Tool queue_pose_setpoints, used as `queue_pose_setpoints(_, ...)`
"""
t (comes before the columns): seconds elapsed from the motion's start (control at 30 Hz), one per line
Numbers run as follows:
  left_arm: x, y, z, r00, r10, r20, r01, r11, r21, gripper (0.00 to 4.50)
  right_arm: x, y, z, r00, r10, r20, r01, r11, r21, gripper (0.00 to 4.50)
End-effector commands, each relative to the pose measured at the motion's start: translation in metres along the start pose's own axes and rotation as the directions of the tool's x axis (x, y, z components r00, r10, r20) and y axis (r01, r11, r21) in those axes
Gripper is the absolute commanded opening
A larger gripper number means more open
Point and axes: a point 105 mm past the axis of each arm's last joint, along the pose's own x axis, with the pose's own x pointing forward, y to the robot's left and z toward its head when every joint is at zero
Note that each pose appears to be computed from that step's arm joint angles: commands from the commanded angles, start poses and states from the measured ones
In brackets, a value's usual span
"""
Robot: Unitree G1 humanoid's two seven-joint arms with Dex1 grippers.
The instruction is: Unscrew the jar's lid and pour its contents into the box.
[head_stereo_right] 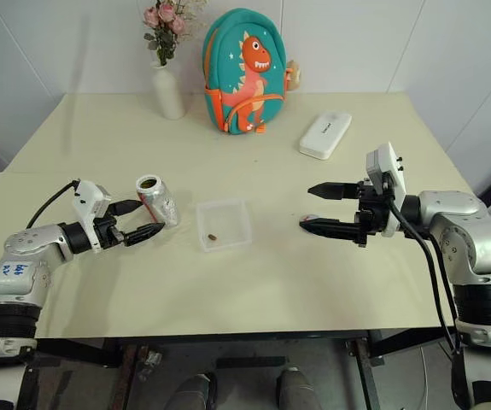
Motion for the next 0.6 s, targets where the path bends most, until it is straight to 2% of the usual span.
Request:
queue_pose_setpoints(0.03, -0.007, -0.014, 0.012, 0.998, -0.067, 0.002, 0.067, 0.997, 0.032, 4.49, -0.005, 0.0, 0.014, 1.0, -0.005, 0.018, 0.006, 0.998, -0.067, 4.5)
queue_pose_setpoints(0.2, -0.021, -0.006, 0.007, 0.998, -0.02, -0.064, 0.022, 0.999, 0.031, 4.49, -0.009, -0.001, 0.017, 1.0, -0.01, 0.014, 0.011, 0.998, -0.065, 4.5)
queue_pose_setpoints(0.4, -0.053, 0.011, 0.004, 0.993, 0.04, -0.113, -0.036, 0.999, 0.035, 4.49, -0.01, -0.005, 0.019, 1.0, -0.005, -0.008, 0.004, 0.997, -0.074, 4.5)
queue_pose_setpoints(0.53, -0.08, 0.001, 0.011, 0.994, -0.028, -0.11, 0.03, 0.999, 0.013, 4.49, -0.014, -0.005, 0.022, 1.0, 0.004, -0.017, -0.006, 0.997, -0.078, 4.5)
queue_pose_setpoints(0.6, -0.097, 0.001, 0.023, 0.997, -0.035, -0.062, 0.036, 0.999, 0.018, 4.49, -0.018, -0.005, 0.024, 1.0, 0.003, -0.017, -0.004, 0.997, -0.082, 4.5)
